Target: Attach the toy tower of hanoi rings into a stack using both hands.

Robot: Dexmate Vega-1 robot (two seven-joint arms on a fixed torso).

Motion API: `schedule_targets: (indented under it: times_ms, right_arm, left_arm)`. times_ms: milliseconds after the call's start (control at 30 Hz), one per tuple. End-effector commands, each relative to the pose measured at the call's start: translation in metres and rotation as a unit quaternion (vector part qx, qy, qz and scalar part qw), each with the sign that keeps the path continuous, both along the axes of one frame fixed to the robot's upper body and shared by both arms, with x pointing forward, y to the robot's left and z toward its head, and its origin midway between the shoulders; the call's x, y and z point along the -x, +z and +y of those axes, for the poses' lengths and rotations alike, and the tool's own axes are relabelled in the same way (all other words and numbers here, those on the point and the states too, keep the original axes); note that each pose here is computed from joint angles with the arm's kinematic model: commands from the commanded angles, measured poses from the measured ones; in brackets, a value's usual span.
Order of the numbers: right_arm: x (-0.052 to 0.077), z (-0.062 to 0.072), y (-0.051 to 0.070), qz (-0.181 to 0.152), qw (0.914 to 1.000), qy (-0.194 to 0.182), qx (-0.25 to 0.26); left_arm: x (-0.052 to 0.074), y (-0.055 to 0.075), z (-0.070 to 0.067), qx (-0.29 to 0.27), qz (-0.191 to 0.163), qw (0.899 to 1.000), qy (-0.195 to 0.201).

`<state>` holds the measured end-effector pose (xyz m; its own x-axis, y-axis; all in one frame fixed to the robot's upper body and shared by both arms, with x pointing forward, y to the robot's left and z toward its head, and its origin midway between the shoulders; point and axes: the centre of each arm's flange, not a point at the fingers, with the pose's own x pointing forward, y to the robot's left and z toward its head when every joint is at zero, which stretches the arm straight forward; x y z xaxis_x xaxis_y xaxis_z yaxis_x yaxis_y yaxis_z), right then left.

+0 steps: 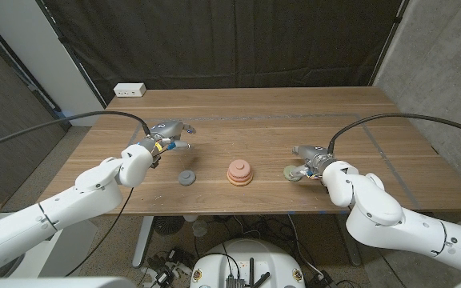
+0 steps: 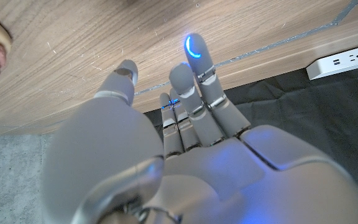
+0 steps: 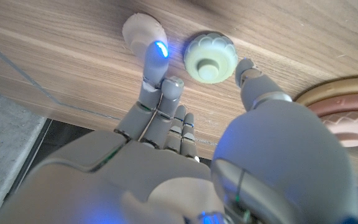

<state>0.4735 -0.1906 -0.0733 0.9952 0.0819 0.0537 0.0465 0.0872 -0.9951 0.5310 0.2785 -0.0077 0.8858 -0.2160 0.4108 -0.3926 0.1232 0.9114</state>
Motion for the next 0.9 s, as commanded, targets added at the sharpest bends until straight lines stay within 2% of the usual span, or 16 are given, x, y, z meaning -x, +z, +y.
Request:
schedule_targets:
  times_ms: [33, 900]
  right_arm:
    - [-0.008, 0.001, -0.007, 0.008, 0.9999, -0.012, 0.001]
    - [-0.018, 0.005, -0.018, 0.021, 0.9992, -0.031, 0.012]
  left_arm:
    - [0.000, 0.001, 0.000, -0.001, -0.001, 1.000, 0.001]
    - [-0.004, -0.001, -0.001, -0.003, 0.008, 1.000, -0.001]
